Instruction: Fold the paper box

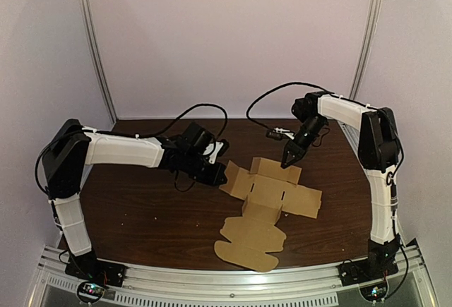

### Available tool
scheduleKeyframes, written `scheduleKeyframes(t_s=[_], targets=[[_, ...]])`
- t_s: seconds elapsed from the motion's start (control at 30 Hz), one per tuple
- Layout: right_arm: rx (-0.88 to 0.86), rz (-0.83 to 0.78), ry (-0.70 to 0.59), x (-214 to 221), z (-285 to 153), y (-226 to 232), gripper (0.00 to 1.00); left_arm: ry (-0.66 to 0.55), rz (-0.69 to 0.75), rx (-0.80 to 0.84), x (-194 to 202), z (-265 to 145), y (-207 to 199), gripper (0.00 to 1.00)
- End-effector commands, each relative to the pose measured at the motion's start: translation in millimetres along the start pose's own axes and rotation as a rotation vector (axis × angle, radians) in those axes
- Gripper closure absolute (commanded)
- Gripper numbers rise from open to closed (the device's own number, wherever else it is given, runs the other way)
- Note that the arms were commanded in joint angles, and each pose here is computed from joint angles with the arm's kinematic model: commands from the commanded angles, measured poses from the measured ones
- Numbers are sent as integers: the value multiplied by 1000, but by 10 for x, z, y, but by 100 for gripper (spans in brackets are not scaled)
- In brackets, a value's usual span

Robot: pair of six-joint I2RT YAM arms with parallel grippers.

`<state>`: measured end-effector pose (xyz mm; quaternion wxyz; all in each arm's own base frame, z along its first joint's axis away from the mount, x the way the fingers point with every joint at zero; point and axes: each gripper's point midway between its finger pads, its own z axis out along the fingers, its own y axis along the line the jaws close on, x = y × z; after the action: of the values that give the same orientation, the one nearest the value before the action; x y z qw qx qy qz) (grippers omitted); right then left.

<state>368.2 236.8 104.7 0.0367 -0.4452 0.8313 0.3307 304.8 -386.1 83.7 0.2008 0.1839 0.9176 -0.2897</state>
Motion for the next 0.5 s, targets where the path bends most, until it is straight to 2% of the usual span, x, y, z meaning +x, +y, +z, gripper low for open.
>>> scheduleKeyframes(t_s=[0.0, 0.17, 0.47], targets=[[-45, 75, 106, 253, -133, 255, 83, -58, 22, 12, -119, -114, -76, 100], [-55, 85, 108, 263, -114, 257, 88, -59, 21, 9, -116, -112, -69, 100], [-49, 84, 99, 251, -171, 280, 86, -53, 18, 4, -90, -102, -49, 100]])
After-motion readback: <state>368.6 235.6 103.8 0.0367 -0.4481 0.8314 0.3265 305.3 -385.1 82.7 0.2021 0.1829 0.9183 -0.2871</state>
